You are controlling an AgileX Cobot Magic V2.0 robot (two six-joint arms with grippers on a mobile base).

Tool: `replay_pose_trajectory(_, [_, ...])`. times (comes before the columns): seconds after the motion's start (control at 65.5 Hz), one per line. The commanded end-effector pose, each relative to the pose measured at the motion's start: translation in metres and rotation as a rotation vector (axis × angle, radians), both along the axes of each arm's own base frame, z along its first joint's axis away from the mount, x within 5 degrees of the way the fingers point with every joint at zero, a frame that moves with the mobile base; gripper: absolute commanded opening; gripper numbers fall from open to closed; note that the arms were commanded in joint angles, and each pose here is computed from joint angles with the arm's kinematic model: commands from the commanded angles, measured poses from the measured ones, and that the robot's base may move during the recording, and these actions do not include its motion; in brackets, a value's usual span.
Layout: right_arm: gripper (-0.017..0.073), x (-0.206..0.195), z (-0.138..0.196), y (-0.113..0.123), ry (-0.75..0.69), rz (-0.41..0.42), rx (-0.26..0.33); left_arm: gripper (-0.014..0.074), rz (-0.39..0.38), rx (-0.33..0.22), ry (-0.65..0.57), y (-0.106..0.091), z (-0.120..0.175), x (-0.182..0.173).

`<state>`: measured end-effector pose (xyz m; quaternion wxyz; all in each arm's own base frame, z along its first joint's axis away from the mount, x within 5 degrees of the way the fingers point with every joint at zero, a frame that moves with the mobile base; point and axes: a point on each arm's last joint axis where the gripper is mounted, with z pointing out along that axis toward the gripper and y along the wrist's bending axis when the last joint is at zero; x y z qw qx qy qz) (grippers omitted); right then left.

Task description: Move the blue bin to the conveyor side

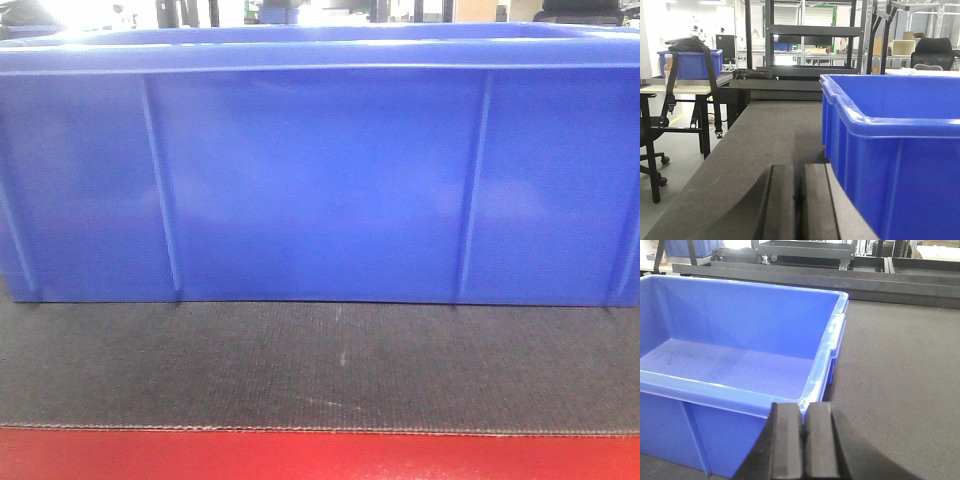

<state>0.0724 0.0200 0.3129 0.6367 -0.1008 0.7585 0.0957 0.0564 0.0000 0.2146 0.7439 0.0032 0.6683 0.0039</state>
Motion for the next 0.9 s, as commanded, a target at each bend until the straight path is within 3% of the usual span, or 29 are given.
replay_pose_trajectory(0.0, [-0.0079, -0.001, 0.002, 0.000, -0.030, -0.001, 0.001, -0.0006, -0.004, 0.004, -0.023, 0.000, 0.003, -0.001])
replay_pose_trajectory(0.321, [-0.0079, -0.001, 0.002, -0.001, -0.032, -0.002, -0.002, -0.0006, -0.004, 0.004, -0.023, 0.000, 0.003, -0.001])
replay_pose_trajectory(0.412, [-0.0079, -0.001, 0.002, 0.002, -0.011, 0.016, 0.067, -0.0006, -0.004, 0.004, -0.023, 0.000, 0.003, -0.001])
replay_pose_trajectory(0.504, [-0.0079, 0.000, 0.003, 0.002, -0.083, 0.016, -0.012, -0.0006, -0.004, 0.004, -0.023, 0.000, 0.003, -0.001])
replay_pose_trajectory(0.672, [-0.0079, 0.001, -0.019, -0.006, -0.173, -0.094, 0.009, -0.0006, -0.004, 0.004, -0.023, 0.000, 0.003, -0.001])
replay_pose_trajectory(0.778, [-0.0079, -0.003, -0.049, -0.012, -0.194, -0.165, 0.062, -0.0006, -0.004, 0.004, -0.023, 0.000, 0.003, -0.001])
replay_pose_trajectory(0.885, [-0.0079, -0.009, -0.078, -0.015, -0.221, -0.198, 0.078, -0.0006, -0.004, 0.004, -0.023, 0.000, 0.003, -0.001])
